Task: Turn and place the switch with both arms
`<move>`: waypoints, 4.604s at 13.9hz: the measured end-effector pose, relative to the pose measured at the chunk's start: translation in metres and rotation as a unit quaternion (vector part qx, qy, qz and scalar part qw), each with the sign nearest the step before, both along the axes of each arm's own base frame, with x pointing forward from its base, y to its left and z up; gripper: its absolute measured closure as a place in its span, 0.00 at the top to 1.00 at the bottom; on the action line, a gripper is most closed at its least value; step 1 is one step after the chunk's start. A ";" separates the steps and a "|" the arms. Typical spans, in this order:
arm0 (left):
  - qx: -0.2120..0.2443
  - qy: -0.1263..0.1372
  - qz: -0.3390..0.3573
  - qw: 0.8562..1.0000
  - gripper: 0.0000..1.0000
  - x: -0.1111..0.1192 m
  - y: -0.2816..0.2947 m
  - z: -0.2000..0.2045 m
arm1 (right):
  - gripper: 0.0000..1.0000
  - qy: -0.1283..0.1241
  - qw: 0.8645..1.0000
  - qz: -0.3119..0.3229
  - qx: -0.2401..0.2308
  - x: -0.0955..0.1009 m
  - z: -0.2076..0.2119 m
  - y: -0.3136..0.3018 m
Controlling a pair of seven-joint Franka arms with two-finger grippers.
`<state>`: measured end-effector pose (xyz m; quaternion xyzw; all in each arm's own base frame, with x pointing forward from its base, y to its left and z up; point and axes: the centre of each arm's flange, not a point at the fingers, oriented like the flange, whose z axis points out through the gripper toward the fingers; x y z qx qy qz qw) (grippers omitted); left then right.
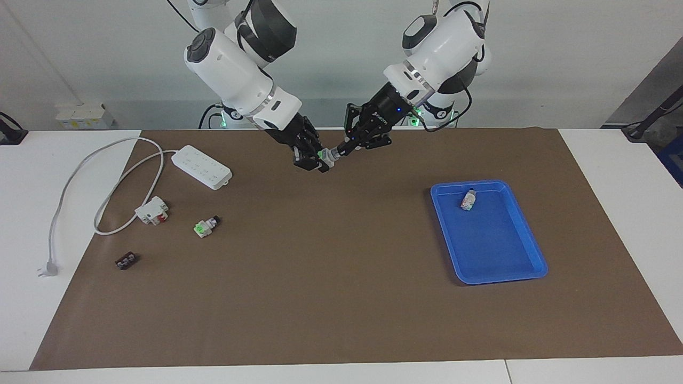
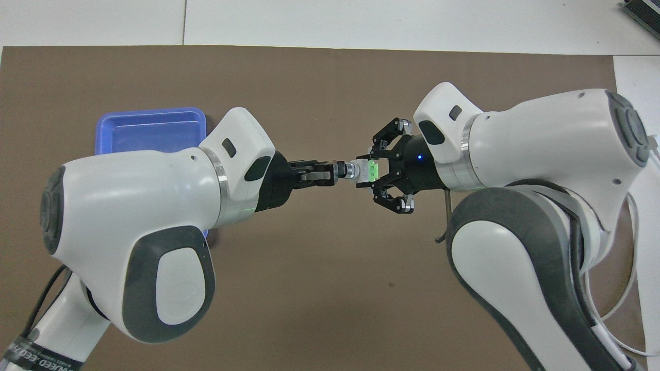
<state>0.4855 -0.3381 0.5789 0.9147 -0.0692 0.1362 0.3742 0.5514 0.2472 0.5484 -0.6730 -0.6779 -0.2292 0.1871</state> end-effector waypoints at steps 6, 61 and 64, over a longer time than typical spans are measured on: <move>0.025 -0.047 -0.092 0.994 0.11 -0.003 0.000 -0.001 | 0.41 0.010 1.000 0.015 -0.007 -0.007 -0.003 0.001; 0.369 -0.049 -0.244 0.895 0.16 0.021 0.353 -0.196 | 1.00 0.213 0.656 -0.702 -0.177 -0.001 0.095 -0.219; 0.369 -0.051 -0.249 0.894 0.45 0.021 0.348 -0.196 | 1.00 0.223 0.652 -0.699 -0.189 -0.001 0.088 -0.219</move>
